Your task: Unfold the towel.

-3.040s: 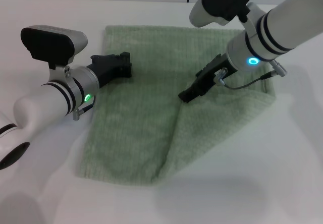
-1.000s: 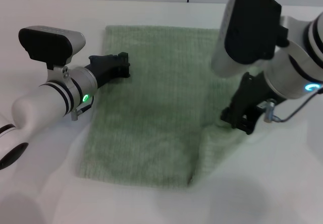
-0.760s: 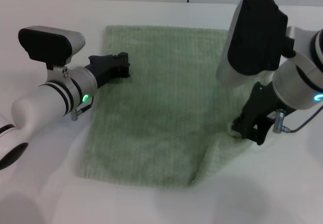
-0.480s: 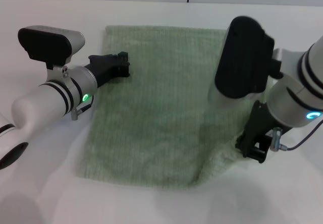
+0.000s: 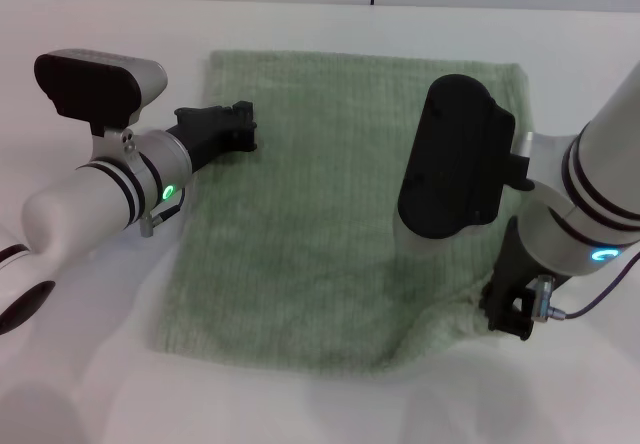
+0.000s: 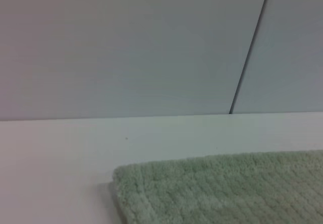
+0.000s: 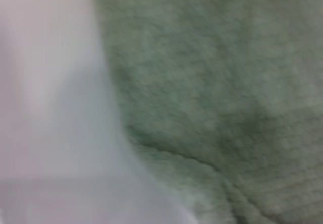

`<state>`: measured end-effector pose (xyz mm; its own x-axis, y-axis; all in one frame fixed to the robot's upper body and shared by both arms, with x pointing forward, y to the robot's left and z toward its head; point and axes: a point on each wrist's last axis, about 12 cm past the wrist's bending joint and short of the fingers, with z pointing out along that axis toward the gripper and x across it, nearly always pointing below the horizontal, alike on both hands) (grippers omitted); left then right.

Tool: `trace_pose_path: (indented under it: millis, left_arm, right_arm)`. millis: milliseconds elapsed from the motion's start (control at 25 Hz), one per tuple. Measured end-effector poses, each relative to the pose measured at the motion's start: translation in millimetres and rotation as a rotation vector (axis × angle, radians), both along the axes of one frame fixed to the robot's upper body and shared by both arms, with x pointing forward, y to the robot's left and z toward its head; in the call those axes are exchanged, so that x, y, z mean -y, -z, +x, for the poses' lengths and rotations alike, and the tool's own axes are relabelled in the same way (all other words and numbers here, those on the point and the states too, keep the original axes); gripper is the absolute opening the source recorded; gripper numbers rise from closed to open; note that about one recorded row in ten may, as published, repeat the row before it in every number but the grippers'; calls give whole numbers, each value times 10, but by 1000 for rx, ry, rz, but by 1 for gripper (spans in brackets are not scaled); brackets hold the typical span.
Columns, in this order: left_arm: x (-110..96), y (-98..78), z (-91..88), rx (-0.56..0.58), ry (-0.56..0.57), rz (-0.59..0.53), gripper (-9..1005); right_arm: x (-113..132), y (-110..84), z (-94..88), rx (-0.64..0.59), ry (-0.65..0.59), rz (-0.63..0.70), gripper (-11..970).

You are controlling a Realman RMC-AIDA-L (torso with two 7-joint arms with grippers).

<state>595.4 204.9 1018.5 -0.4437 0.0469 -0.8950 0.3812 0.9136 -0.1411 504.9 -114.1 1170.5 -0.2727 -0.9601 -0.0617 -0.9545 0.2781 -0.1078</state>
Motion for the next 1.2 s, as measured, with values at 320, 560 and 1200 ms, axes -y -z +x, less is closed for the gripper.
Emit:
trace_pose_path:
  millis: [320,560,1200]
  left_arm:
    - [0,-4,0,3,-1,-1,-2]
    - [-10,-11,9,5,-10,-5,-2]
    - [-17,-10,2,9,-9,-8,-2]
  right_arm:
    - [-26,-96,54,55,-3,-3,137]
    - [-99,-175,27,83,-44,16,320]
    - [48,-687,505,779,90,363,318]
